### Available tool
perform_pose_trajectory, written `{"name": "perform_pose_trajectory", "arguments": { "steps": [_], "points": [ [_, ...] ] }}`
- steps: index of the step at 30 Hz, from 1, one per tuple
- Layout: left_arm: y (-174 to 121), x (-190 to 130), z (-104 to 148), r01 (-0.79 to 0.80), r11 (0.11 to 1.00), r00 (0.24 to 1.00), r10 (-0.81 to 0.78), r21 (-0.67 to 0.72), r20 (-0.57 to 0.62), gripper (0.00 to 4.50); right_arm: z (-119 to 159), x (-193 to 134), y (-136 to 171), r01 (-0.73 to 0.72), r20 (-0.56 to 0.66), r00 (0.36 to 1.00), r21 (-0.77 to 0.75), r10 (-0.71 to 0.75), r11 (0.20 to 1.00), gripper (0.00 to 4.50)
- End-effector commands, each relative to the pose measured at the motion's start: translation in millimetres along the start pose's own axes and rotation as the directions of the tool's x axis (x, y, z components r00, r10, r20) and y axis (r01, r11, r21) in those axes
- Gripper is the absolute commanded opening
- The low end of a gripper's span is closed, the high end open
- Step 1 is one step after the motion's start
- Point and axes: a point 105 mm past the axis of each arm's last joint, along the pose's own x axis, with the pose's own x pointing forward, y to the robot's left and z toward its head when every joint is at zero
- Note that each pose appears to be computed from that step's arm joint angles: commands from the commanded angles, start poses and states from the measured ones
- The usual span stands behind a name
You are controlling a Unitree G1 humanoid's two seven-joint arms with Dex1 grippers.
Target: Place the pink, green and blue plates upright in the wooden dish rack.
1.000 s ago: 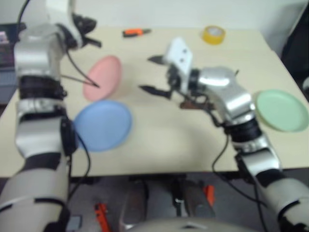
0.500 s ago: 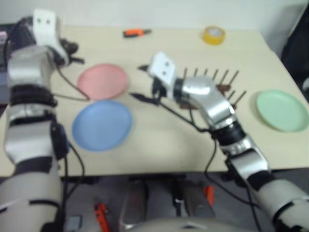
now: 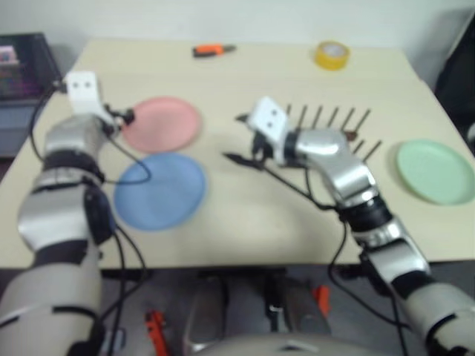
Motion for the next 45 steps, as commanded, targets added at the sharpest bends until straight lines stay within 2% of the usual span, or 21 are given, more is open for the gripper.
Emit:
{"name": "perform_pose_trajectory", "arguments": {
  "steps": [1,10,15,18,22,32,36,40,45],
  "points": [
    [-5,3,-13,0.003,0.999,1.0,-0.003,-0.04,-0.015,4.23,11,-12,-6,0.026,0.026,0.999,-0.009,-0.026,1.0,4.5],
    [-12,8,-43,-0.023,0.995,0.998,0.017,-0.1,-0.067,4.23,5,-23,-7,0.037,-0.021,0.999,0.003,-0.037,0.999,4.5],
    [-12,8,-37,-0.014,0.994,0.999,0.01,-0.107,-0.042,2.63,4,-22,-6,0.036,-0.027,0.999,0.003,-0.036,0.999,4.5],
    [-13,7,-25,0.001,0.996,1.0,-0.002,-0.095,-0.013,1.44,5,-21,-7,0.037,-0.024,0.999,0.004,-0.037,0.999,4.5],
    [-16,6,-8,0.023,0.996,0.999,-0.021,-0.081,0.026,0.08,6,-20,-7,0.039,-0.017,0.999,0.004,-0.039,0.999,4.5],
    [-39,-10,78,0.128,0.99,0.97,-0.137,0.056,0.199,0.02,21,-11,-8,0.04,0.063,0.997,0.004,-0.04,0.999,4.5],
    [-76,-32,135,0.259,0.942,0.915,-0.31,0.215,0.259,0.02,58,7,-1,0.022,0.201,0.979,-0.034,-0.015,0.999,4.5],
    [-113,-55,164,0.389,0.848,0.848,-0.482,0.359,0.22,0.02,76,32,13,0.023,0.255,0.967,-0.111,0.006,0.994,4.5],
    [-132,-75,176,0.458,0.742,0.803,-0.582,0.49,0.131,0.02,78,51,22,0.035,0.259,0.966,-0.179,0.013,0.983,4.5]
  ]
}}
